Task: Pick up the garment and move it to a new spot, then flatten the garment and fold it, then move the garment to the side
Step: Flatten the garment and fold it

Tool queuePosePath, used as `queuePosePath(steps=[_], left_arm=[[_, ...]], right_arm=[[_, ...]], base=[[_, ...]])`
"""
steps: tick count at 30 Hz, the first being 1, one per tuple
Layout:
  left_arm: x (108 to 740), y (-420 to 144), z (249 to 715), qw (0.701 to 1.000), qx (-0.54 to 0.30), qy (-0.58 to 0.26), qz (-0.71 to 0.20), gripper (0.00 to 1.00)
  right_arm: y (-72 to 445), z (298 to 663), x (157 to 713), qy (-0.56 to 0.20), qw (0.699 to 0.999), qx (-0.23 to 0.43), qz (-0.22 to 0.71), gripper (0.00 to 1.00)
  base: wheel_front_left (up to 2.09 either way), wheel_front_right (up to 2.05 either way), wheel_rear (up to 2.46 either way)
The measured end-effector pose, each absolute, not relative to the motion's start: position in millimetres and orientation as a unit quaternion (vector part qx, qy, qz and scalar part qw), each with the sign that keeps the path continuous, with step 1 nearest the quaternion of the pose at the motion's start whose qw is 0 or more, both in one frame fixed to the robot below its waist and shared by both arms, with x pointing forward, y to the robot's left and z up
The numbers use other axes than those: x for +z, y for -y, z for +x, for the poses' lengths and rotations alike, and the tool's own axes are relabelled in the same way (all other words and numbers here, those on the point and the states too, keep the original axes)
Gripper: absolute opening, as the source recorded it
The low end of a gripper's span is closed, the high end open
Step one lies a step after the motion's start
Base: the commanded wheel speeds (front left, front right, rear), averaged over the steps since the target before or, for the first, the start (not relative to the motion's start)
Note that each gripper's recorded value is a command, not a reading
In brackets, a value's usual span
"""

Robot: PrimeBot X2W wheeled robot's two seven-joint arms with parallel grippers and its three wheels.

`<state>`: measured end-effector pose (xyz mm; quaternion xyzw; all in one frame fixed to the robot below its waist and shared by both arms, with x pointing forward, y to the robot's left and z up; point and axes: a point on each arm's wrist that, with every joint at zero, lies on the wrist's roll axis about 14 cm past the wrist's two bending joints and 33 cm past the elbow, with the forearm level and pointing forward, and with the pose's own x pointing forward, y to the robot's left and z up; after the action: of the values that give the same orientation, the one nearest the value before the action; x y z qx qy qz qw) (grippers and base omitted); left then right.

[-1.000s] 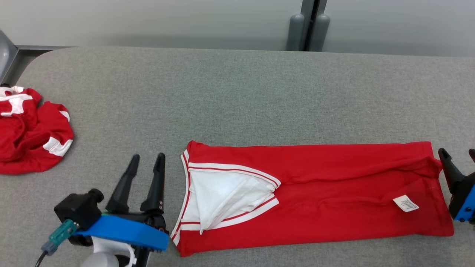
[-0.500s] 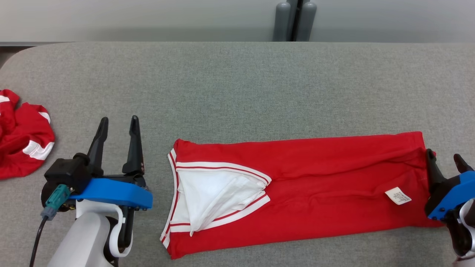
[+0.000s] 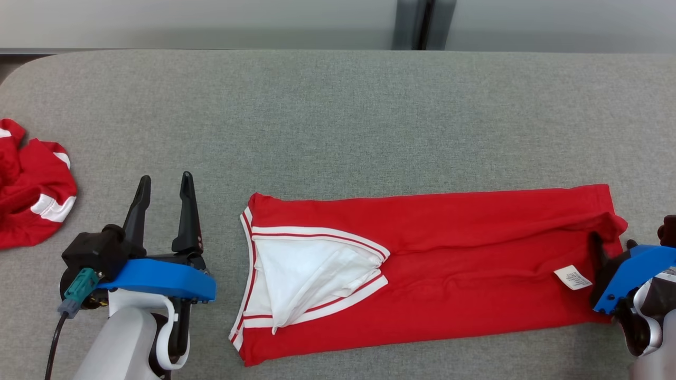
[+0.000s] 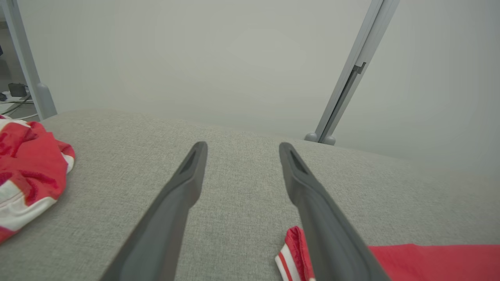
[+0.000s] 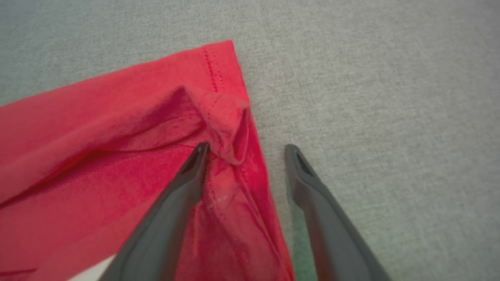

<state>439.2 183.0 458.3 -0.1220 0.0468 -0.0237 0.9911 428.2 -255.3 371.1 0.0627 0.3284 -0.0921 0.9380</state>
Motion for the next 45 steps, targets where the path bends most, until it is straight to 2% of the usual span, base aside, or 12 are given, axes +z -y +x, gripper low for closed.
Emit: queuePosePath(steps=[4, 5, 6, 7, 17, 27, 32, 35, 39, 43, 45], left_arm=[[457.9, -184.9, 439.4, 0.991, -0.020, -0.046, -0.123, 1.00], [457.5, -185.5, 439.2, 0.991, -0.019, -0.046, -0.122, 1.00], [457.1, -185.6, 438.6, 0.991, -0.020, -0.047, -0.123, 1.00], [456.5, -185.4, 437.8, 0.991, -0.020, -0.047, -0.123, 1.00], [460.1, -188.1, 434.8, 0.992, -0.014, -0.042, -0.118, 1.00], [482.7, -191.2, 433.4, 0.995, -0.022, -0.013, -0.094, 1.00], [484.1, -188.6, 425.0, 0.996, -0.036, -0.016, -0.080, 1.00], [487.6, -187.8, 422.3, 0.996, -0.040, -0.015, -0.077, 1.00], [487.4, -184.9, 416.9, 0.996, -0.045, -0.019, -0.074, 1.00], [489.0, -179.2, 416.2, 0.996, -0.054, -0.018, -0.073, 1.00], [488.3, -174.8, 416.4, 0.995, -0.063, -0.021, -0.074, 1.00]], right_arm=[[256.0, 429.9, 366.7, -0.333, 0.936, -0.092, 0.063, 1.00], [255.6, 429.9, 364.9, -0.339, 0.935, -0.090, 0.062, 0.65], [254.8, 430.3, 363.8, -0.342, 0.934, -0.087, 0.059, 0.05], [253.3, 430.3, 362.8, -0.346, 0.933, -0.083, 0.057, 0.00], [258.2, 425.8, 378.1, -0.329, 0.940, -0.073, 0.047, 0.00], [326.6, 421.5, 453.5, -0.253, 0.957, -0.138, -0.007, 0.00], [335.8, 413.7, 482.9, -0.233, 0.960, -0.151, -0.028, 0.00], [319.3, 410.8, 491.8, -0.225, 0.964, -0.139, -0.019, 0.00], [270.7, 412.4, 499.1, -0.206, 0.974, -0.092, 0.013, 0.00], [217.6, 417.3, 502.3, -0.195, 0.980, -0.016, 0.025, 0.00], [177.8, 417.9, 493.7, -0.202, 0.977, 0.046, 0.050, 0.00]], base=[[0.00, 0.00, 0.00], [0.00, 0.00, 0.00], [0.00, 0.00, 0.00], [0.00, 0.00, 0.00], [0.00, 0.00, 0.00], [0.00, 0.00, 0.00], [0.00, 0.00, 0.00], [0.00, 0.00, 0.00], [0.00, 0.00, 0.00], [0.00, 0.00, 0.00], [0.00, 0.00, 0.00]])
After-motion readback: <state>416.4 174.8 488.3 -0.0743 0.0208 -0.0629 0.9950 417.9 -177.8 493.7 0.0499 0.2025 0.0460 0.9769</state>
